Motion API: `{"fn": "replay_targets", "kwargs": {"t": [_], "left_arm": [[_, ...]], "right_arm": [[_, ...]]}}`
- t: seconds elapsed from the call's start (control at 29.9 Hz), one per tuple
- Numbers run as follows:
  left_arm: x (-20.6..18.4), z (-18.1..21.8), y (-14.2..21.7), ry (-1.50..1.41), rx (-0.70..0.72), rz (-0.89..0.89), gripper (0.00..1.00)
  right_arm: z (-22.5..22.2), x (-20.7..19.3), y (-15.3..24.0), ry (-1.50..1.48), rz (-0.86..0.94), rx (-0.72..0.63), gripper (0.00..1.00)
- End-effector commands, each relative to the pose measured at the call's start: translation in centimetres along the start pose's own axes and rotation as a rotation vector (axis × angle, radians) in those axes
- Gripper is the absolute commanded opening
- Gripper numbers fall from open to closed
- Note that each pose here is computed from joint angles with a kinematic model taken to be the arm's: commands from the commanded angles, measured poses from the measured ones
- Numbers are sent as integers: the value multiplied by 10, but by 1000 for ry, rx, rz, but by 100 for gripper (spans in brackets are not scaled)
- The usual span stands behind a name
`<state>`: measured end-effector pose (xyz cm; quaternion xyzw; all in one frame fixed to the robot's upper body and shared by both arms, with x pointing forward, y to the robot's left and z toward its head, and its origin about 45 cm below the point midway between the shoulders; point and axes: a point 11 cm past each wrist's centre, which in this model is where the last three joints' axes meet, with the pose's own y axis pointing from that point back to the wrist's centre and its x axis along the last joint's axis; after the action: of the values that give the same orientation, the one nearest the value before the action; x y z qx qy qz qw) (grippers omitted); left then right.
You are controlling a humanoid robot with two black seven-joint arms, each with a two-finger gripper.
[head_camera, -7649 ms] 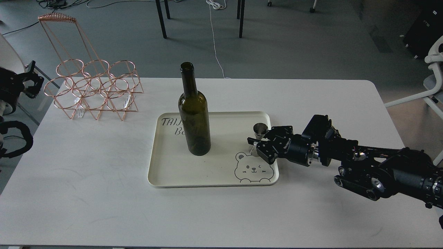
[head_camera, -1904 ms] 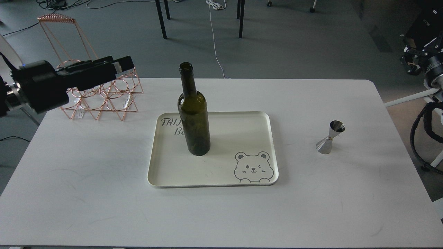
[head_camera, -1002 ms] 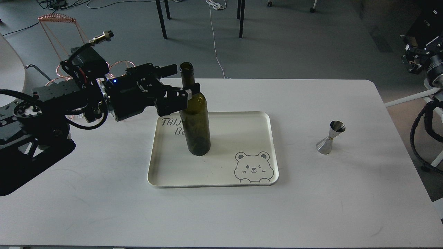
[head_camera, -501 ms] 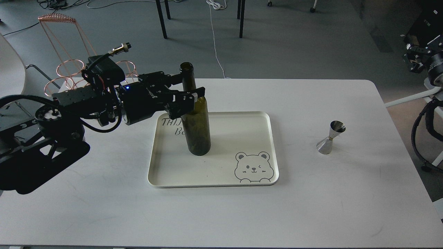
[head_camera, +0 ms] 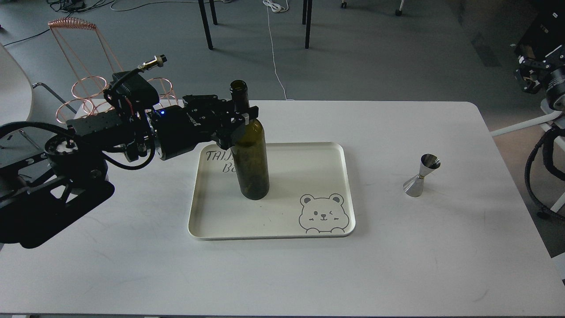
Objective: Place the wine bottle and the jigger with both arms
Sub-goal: 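Grasp the bottle neck with the left gripper and lift it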
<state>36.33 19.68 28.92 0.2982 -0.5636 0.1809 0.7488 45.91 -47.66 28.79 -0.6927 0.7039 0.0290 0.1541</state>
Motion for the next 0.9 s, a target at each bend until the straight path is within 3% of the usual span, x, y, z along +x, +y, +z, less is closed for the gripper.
{"fn": "replay_targets", "kwargs": {"t": [0.0, 0.4, 0.87], "left_arm": [[2, -2, 1, -3, 4, 1, 23], [9, 0, 5, -21, 2, 15, 13], [89, -47, 65, -109, 132, 85, 12]], "right_arm": [[0, 0, 0, 1, 0, 0, 96], [-1, 1, 0, 4, 0, 0, 96], [-3, 3, 1, 9, 1, 1, 96]]}}
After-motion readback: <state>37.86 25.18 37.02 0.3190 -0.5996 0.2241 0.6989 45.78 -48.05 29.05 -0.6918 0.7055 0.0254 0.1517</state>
